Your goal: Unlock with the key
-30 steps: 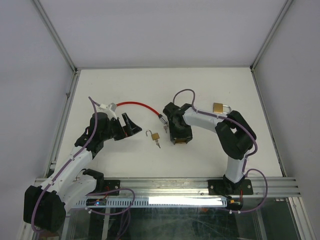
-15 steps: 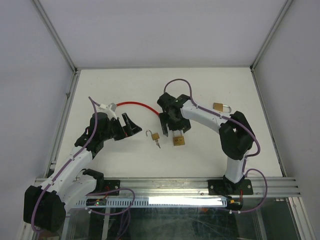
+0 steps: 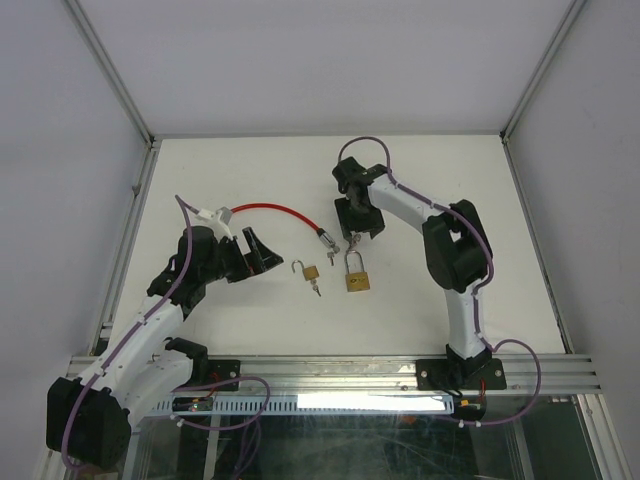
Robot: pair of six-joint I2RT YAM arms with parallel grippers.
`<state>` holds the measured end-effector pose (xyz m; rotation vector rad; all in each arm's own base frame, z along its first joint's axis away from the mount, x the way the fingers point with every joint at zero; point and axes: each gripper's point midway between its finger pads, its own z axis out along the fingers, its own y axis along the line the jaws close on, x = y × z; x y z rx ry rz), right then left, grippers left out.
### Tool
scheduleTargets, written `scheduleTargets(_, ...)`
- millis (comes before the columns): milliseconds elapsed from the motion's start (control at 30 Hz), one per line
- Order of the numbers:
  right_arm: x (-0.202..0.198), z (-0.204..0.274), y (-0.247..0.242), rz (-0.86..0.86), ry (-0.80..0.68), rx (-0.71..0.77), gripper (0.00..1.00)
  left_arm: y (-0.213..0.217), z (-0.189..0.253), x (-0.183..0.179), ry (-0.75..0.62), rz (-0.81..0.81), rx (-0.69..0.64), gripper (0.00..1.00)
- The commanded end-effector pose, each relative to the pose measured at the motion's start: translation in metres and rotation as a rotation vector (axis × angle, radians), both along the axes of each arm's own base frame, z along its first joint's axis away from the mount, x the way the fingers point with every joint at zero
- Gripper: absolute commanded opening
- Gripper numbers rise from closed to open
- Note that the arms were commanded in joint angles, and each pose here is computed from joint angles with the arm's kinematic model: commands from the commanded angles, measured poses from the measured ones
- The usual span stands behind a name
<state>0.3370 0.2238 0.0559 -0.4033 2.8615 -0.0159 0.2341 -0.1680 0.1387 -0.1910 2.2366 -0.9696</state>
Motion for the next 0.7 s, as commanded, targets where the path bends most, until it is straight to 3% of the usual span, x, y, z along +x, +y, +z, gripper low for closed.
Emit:
scheduleTargets(0, 0.02, -0.002, 0.018, 0.058, -0.019, 0.074, 0.59, -0.002, 0.013, -0.002, -0.011, -0.004, -0.03, 0.97)
scheduleTargets(400, 0.023, -0.036, 0.018, 0.055, 0.029, 0.082, 0.54, -0.001, 0.012, -0.002, 0.008, 0.013, -0.036, 0.97)
scheduleTargets(667, 0.029, -0.029, 0.016, 0.032, 0.006, 0.098, 0.26, -0.004, 0.015, 0.003, 0.003, 0.011, -0.048, 0.97)
